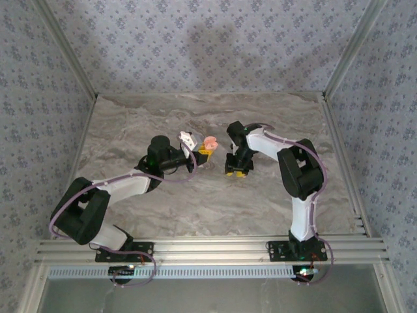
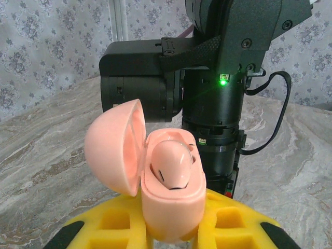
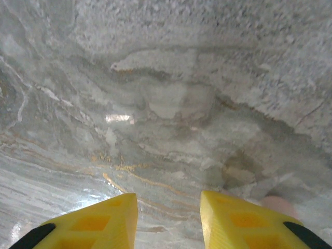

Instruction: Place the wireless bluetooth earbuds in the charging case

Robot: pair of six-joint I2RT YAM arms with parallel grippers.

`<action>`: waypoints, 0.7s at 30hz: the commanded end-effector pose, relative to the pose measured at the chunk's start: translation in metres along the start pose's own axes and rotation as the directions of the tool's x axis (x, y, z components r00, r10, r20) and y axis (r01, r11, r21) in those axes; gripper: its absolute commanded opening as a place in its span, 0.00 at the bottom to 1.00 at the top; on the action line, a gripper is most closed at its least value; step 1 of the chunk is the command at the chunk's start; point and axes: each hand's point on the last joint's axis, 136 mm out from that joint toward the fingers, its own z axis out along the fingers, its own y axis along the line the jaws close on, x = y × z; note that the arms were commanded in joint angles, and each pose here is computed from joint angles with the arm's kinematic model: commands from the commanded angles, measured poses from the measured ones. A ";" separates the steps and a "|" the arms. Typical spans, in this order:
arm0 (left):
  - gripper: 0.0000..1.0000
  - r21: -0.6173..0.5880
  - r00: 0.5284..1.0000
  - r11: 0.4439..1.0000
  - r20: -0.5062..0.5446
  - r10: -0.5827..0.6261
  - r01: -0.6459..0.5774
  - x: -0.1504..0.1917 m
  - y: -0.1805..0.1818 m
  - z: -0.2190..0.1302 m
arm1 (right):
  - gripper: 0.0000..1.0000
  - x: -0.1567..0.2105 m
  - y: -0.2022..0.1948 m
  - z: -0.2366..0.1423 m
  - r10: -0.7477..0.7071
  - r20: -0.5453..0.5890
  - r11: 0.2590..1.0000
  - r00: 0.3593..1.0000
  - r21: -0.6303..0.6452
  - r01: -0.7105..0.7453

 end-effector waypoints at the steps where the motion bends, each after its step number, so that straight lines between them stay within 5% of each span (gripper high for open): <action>1: 0.05 0.008 0.998 0.999 0.048 0.043 -0.043 -0.023 -0.003 -0.002 | 0.38 0.017 -0.002 -0.013 -0.006 -0.030 1.000 1.000 0.020 0.007; 21: 0.05 0.013 0.997 0.999 0.053 0.050 -0.051 -0.026 -0.006 -0.004 | 0.45 0.037 -0.027 -0.041 0.250 0.014 0.968 0.968 0.021 -0.251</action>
